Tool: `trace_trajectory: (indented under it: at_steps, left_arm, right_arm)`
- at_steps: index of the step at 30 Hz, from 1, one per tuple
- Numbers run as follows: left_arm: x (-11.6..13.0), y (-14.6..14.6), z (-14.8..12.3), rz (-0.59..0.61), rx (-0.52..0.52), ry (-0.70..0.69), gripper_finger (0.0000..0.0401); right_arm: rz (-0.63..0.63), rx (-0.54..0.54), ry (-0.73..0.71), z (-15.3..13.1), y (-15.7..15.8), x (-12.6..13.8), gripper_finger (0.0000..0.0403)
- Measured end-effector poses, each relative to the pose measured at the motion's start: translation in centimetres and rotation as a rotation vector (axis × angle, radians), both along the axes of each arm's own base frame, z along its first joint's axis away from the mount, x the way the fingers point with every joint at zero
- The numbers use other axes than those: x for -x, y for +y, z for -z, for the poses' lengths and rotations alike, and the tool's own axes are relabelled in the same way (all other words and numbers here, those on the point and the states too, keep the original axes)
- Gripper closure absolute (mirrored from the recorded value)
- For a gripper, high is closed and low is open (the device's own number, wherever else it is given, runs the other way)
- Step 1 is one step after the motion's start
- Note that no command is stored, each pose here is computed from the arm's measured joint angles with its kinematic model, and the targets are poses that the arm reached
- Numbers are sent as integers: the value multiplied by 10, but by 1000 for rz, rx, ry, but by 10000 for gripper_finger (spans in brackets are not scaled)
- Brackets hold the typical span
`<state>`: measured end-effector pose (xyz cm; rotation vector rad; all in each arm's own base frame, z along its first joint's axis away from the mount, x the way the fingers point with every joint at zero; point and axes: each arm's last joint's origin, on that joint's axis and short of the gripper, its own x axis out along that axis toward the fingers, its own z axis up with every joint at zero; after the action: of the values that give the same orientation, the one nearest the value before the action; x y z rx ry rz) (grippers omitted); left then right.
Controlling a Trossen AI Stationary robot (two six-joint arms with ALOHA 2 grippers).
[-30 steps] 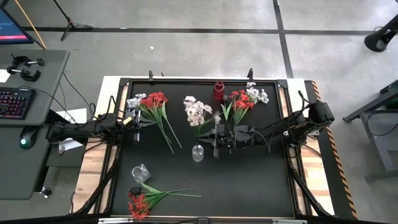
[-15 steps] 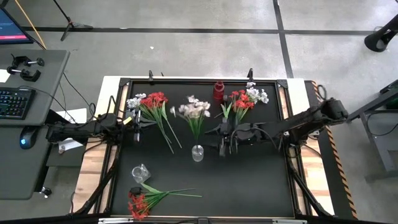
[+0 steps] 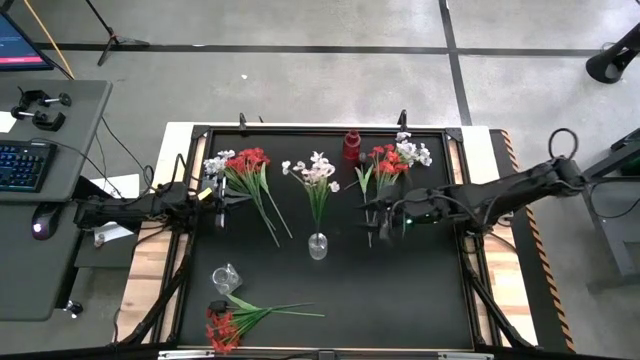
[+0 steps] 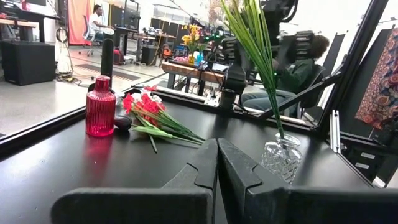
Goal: Sort flowers into vase by color
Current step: Put the right white flowers into the right transparent vase
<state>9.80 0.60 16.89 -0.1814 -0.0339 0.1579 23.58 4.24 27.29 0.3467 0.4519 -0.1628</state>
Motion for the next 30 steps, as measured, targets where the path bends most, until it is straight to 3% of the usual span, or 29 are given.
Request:
trace_trajectory:
  at_steps: [3,9,12,14,20,30]
  left_arm:
    - [0,0,0,0,0,-1,401]
    - [0,0,0,0,0,0,401]
    - [0,0,0,0,0,0,401]
    - [0,0,0,0,0,0,401]
    - [0,0,0,0,0,0,401]
    - [0,0,0,0,0,0,401]
  right_arm:
    - [173,-80,84,3,-6,17,144]
    - [810,-334,201,25,-30,47,144]
    - [999,-459,206,40,-50,48,144]
    - [1021,-537,174,48,-66,39,144]
    - [921,-685,80,60,-117,-4,144]
    - [946,-846,212,78,-174,-73,144]
